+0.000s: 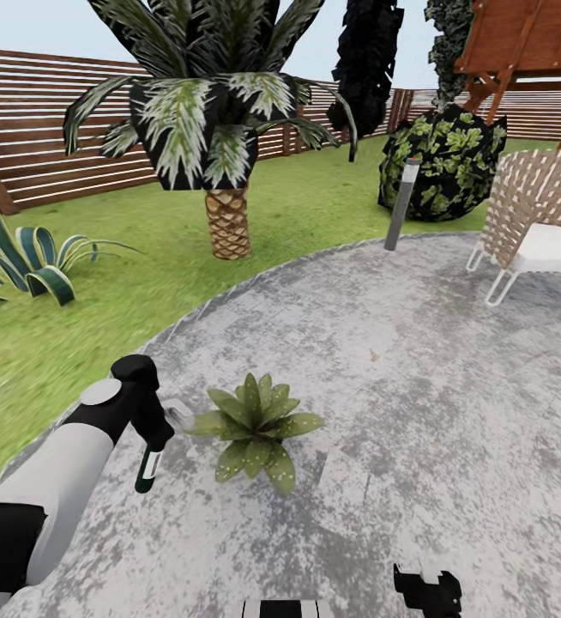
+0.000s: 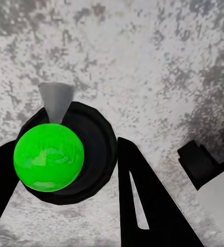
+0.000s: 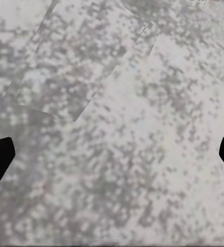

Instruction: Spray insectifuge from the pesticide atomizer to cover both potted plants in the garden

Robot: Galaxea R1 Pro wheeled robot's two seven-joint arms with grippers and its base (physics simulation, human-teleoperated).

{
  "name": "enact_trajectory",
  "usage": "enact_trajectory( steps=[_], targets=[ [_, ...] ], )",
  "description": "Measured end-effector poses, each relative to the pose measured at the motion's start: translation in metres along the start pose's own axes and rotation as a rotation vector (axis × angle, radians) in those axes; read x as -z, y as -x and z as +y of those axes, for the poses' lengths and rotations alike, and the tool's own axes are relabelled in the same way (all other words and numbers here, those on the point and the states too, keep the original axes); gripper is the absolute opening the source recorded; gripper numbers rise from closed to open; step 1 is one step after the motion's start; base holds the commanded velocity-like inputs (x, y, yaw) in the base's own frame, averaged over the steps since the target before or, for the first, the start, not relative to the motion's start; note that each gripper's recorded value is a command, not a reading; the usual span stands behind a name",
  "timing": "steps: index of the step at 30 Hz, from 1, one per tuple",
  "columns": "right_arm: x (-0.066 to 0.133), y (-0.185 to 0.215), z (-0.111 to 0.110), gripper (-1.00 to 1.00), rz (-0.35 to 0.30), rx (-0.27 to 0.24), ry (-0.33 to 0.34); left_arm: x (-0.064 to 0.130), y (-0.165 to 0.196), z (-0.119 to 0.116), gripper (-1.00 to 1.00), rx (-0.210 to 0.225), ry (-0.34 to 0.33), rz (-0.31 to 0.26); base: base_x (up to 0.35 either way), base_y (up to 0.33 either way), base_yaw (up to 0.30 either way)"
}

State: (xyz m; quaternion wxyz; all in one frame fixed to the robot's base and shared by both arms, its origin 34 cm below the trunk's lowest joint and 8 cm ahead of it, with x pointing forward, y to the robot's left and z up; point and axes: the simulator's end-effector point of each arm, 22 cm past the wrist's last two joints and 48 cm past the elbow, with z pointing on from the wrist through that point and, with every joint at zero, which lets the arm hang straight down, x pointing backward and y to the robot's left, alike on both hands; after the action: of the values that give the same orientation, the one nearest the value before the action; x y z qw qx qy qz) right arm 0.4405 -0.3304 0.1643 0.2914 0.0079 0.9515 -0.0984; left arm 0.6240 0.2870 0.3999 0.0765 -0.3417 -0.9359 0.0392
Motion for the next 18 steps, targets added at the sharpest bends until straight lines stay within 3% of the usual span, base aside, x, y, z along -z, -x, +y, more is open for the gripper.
enact_trajectory(
  steps=[4, 9, 16, 18],
  targets=[
    [0.0, 0.0, 0.0, 1.0, -0.001, 0.0, -0.001, 0.0, 0.0, -0.001, -1.0, 0.001, -0.003, -0.003, 0.205, 0.251, -0.061],
    [0.0, 0.001, -0.002, 1.0, -0.003, -0.001, -0.003, 0.002, 0.001, -0.001, -1.0, 0.004, -0.005, -0.009, 0.266, 0.134, -0.263],
    [0.0, 0.002, -0.004, 1.0, -0.004, -0.001, -0.005, -0.006, -0.007, -0.003, -1.0, 0.002, -0.013, 0.006, 0.032, 0.006, -0.288],
    [0.0, 0.002, -0.004, 1.0, -0.004, -0.001, -0.005, -0.015, -0.016, -0.005, -1.0, -0.031, -0.018, 0.027, 0.001, 0.0, -0.255]
  ],
)
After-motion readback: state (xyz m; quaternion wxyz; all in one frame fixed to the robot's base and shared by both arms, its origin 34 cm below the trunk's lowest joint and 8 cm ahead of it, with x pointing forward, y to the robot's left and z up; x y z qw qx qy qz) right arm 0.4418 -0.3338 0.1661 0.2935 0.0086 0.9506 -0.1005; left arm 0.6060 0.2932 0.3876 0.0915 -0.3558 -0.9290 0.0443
